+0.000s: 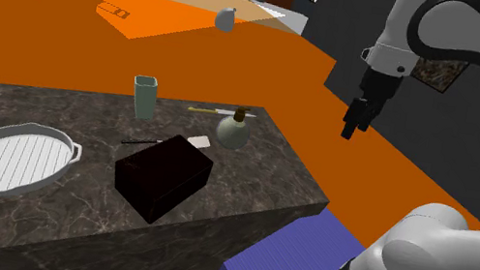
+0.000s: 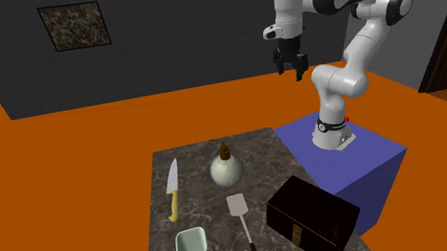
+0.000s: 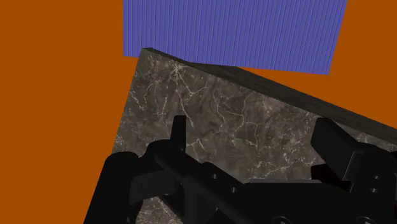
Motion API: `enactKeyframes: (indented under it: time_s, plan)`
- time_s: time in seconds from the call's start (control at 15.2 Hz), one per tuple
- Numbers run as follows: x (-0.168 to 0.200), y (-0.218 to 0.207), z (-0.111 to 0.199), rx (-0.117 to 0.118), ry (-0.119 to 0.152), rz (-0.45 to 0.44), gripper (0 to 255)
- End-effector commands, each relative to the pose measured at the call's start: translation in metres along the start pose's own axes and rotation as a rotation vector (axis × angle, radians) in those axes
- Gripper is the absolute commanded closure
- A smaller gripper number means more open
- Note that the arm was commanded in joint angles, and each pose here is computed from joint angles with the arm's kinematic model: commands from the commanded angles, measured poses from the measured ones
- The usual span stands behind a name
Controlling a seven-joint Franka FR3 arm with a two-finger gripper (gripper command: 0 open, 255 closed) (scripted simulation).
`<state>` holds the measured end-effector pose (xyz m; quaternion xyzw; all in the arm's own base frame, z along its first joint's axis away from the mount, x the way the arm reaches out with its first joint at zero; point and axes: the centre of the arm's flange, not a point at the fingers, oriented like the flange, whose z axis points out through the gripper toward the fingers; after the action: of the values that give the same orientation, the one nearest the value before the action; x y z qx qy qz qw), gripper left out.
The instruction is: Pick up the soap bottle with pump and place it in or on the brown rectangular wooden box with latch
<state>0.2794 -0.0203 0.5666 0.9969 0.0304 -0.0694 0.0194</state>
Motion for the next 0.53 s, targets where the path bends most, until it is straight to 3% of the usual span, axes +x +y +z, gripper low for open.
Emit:
enactKeyframes:
  time_s: [0.0,0.46]
  plan:
    - [0.000,0.000,0.000,0.000,0.000,0.000,0]
    - [0.083,-0.009,0.026,0.004,0.032,0.004,0]
